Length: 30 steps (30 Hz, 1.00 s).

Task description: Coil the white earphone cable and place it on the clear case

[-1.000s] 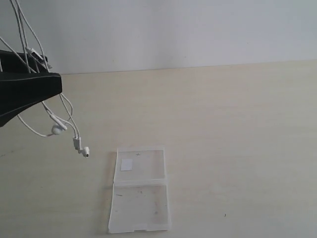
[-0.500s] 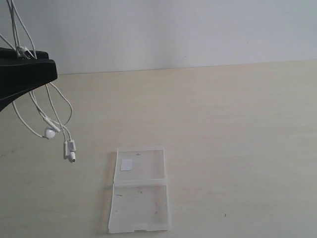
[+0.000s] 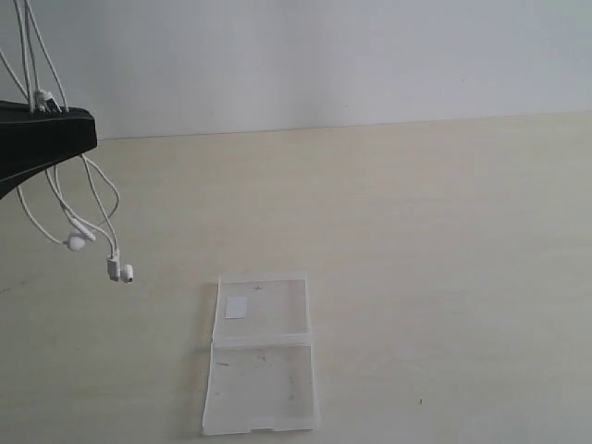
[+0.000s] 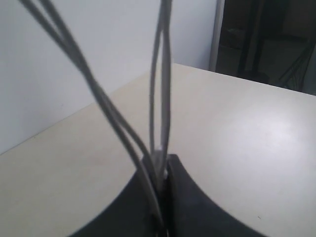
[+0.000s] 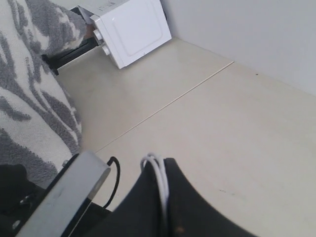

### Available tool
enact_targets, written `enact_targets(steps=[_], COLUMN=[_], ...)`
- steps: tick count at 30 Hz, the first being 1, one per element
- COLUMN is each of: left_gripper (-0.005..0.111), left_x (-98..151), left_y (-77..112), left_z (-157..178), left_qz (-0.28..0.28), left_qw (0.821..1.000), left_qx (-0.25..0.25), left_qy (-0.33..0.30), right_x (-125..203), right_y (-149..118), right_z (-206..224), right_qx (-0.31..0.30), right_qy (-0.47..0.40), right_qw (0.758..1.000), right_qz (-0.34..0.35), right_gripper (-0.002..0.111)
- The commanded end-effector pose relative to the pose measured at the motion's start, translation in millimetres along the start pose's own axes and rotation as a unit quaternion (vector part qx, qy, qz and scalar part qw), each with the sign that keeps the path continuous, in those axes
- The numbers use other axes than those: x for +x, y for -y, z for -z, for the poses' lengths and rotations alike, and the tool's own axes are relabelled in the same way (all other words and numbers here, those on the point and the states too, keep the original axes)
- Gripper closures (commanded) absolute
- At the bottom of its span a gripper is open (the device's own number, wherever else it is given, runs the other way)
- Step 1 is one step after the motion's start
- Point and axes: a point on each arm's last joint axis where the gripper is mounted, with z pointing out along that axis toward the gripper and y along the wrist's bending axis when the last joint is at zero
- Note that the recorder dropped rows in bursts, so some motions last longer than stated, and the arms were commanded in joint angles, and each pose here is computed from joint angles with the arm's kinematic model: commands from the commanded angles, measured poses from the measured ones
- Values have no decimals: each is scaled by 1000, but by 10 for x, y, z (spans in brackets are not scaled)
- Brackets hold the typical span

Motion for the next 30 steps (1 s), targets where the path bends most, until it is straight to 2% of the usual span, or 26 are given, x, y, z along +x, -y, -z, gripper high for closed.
enact_targets(steps=[1,11,18,30], left_gripper=[107,104,75,75], left_x=[26,26,22,22], left_y=[6,6,5,5], left_z=[-9,-9,-9,-9], left_qz=[3,3,5,4], left_qw=[1000,1000,1000,1000], left_qx=[-1,-1,-2,-2], left_qy=[-7,-7,-4,-4], right_x=[-51,-69,-67,-69], right_y=[10,14,10,0], right_z=[44,45,44,37], right_qx=[19,21,19,11], right_qy=[16,26,26,28], right_qw=[1000,999,999,1000], right_qz=[10,10,9,-1], right_gripper=[108,108,108,108])
